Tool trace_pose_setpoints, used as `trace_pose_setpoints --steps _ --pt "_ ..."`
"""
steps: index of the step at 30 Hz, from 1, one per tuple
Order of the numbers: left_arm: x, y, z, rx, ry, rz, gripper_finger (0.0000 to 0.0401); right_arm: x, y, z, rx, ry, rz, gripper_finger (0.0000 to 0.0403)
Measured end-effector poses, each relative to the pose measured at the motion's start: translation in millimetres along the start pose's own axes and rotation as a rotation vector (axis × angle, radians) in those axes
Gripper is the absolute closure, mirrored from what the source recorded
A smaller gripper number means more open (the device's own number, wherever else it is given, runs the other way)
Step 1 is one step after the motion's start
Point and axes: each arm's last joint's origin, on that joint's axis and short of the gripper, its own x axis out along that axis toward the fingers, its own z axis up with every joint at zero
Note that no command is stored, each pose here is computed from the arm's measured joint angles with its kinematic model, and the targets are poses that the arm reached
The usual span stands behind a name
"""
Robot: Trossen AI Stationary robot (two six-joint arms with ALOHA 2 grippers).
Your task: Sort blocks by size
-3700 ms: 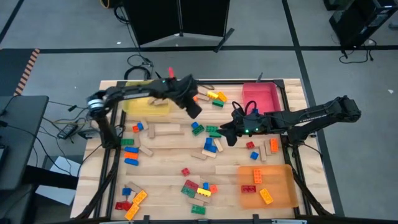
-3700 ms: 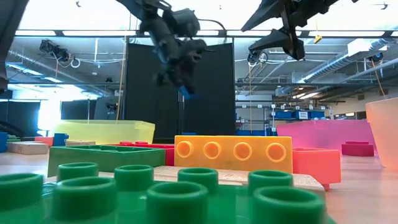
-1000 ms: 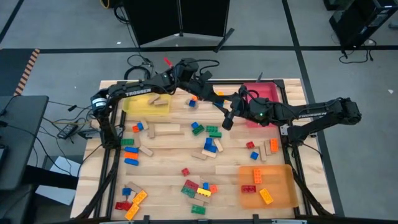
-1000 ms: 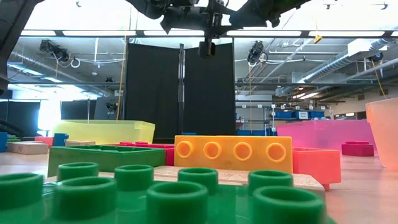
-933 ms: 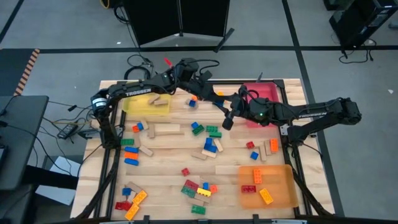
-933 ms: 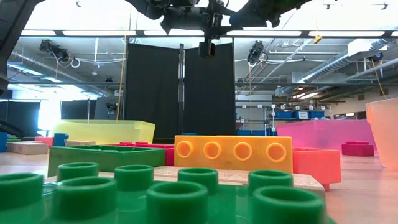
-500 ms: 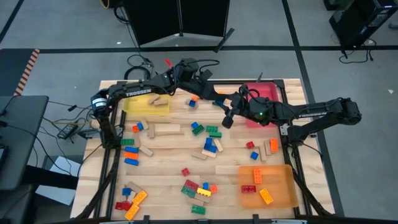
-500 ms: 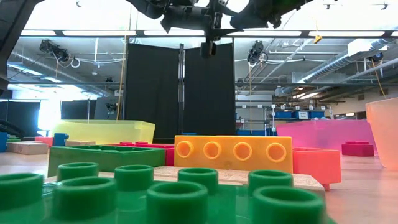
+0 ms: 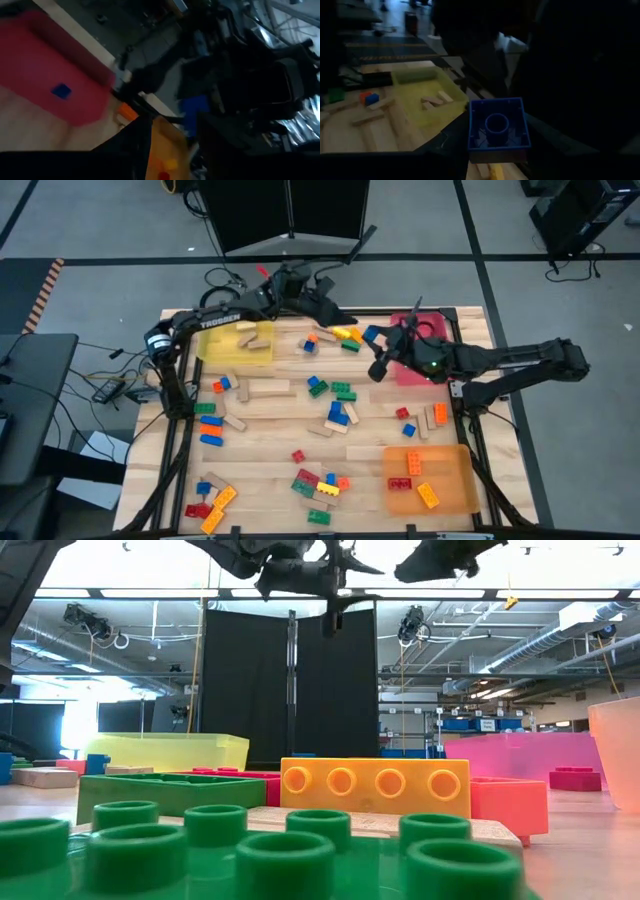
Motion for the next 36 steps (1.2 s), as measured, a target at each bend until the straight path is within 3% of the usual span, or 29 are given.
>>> trace_pose_setpoints --steps 6,10,12,18,21,26,36 --pt "-23 22 17 0.116 -0.059 0.083 0.0238 -4 -15 -6 0.218 0.062 -0.091 0.0245" --pt "-32 27 20 0.177 -0.057 0.136 0.0238 8 -24 -13 0.285 0.128 -0.16 0.0245" --pt "-37 24 18 0.216 -0.06 0.213 0.024 16 -33 -15 0.325 0.201 -0.18 0.0245" --pt "-65 12 8 0.284 -0.017 0.584 0.0244 37 -74 -19 0.505 0.512 -0.333 0.0245" --pt "-79 -6 3 0.358 -0.015 0.585 0.0244 45 -97 -29 0.606 0.682 -0.383 0.0244" --pt "-103 -23 -20 0.418 -0.067 0.553 0.0244 60 -121 -64 0.743 0.938 -0.414 0.0243" --pt "-146 -34 -105 0.327 -0.167 0.629 0.0245 88 -140 -126 0.764 1.184 -0.508 0.0241"
